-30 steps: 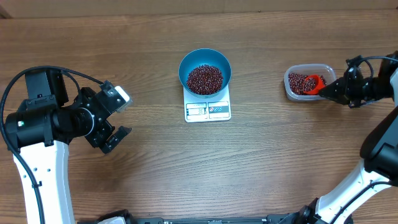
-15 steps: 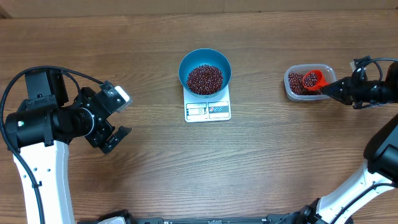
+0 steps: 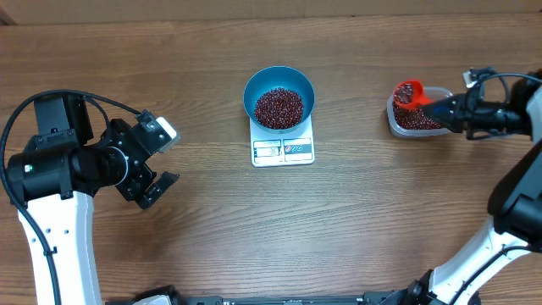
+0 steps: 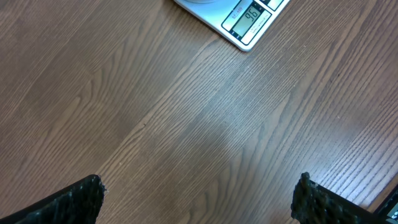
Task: Scoop item into bowl and weigh 150g on scale
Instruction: 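Lift the filled red cup and carry it left over the teal bowl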
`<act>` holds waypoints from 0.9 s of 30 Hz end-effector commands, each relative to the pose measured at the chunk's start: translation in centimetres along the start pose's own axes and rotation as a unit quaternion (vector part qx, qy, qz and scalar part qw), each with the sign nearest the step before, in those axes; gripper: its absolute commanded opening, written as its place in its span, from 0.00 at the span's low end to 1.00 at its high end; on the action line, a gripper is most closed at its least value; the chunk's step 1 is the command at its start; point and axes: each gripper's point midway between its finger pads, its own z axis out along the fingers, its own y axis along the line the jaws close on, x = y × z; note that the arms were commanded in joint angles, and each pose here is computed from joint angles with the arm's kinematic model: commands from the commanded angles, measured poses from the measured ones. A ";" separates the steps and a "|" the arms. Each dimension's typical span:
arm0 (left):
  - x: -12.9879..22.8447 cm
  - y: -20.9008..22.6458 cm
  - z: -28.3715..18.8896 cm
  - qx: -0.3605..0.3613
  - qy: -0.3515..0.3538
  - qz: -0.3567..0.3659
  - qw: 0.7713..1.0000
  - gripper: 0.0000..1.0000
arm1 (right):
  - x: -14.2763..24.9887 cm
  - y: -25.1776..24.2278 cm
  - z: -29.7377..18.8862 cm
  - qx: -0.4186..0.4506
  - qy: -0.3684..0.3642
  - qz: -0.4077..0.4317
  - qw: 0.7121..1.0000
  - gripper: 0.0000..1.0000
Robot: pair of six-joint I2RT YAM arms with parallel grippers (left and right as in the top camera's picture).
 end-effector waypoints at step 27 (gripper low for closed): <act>0.1 0.1 0.0 -0.001 0.003 0.017 1.000 1.00 | 6.0 11.4 15.0 -0.114 0.167 -0.136 0.970 0.04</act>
